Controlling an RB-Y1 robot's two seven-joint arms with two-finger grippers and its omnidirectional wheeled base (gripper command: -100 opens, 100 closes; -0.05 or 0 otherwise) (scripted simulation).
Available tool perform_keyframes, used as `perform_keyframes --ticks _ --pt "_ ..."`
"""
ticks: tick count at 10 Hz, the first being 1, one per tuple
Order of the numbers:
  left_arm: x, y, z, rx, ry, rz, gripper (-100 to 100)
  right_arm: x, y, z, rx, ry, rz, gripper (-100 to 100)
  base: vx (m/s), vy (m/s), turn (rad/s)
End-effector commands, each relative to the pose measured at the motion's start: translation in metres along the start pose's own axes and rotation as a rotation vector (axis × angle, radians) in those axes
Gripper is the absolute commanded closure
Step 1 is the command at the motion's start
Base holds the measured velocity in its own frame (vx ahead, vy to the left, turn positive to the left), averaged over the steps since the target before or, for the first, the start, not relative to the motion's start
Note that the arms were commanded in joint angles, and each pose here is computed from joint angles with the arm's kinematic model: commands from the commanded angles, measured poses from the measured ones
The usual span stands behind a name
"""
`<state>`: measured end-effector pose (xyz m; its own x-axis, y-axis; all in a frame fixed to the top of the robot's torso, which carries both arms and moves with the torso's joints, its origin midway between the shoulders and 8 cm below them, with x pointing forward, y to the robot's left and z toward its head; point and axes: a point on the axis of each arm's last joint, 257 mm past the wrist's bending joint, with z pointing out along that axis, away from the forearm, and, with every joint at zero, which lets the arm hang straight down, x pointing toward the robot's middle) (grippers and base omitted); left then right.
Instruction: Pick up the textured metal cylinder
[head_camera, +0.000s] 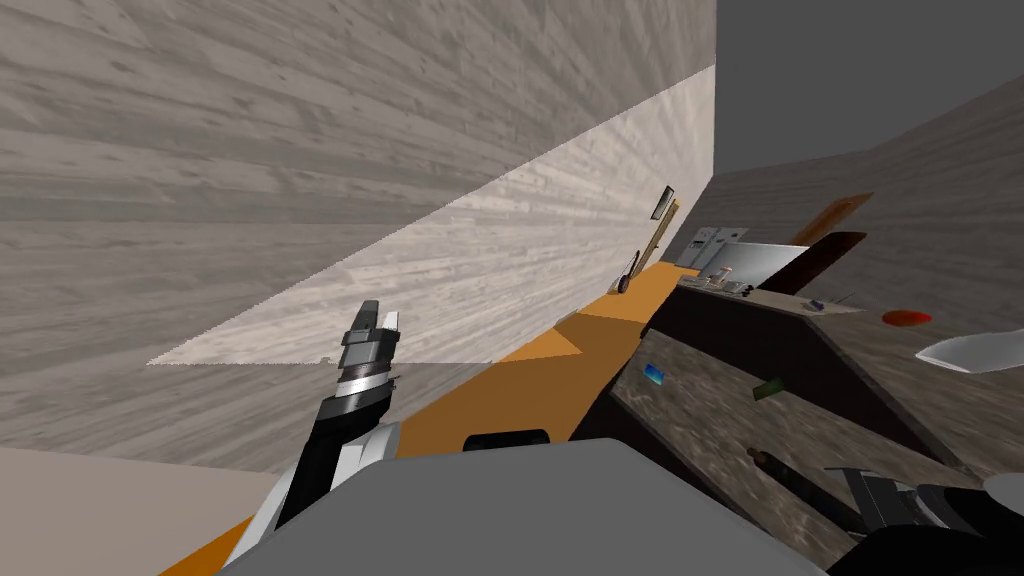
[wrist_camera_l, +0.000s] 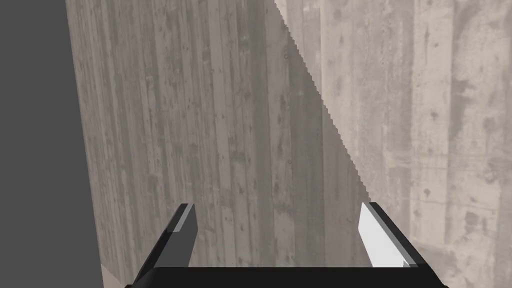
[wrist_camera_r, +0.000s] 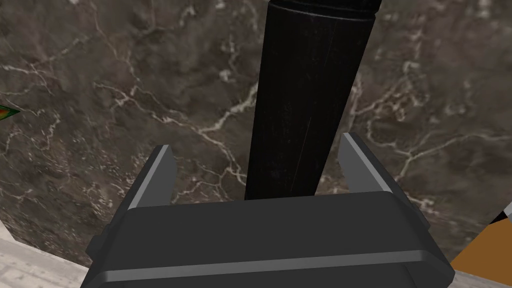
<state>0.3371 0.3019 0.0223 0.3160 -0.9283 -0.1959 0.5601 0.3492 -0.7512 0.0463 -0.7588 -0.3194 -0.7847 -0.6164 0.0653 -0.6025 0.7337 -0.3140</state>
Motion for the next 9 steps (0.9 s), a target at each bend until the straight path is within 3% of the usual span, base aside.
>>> perform_keyframes --ticks 1,9 --pt "0.0 0.0 0.0 0.0 0.0 0.0 0 0.011 0.01 0.0 -0.007 0.019 0.061 -100 -0.165 -0.04 0.419" --pt "0.0 0.0 0.0 0.0 0.0 0.0 0 0.06 0.054 0.0 -0.021 0.105 0.317 -100 -0.176 -0.011 0.341"
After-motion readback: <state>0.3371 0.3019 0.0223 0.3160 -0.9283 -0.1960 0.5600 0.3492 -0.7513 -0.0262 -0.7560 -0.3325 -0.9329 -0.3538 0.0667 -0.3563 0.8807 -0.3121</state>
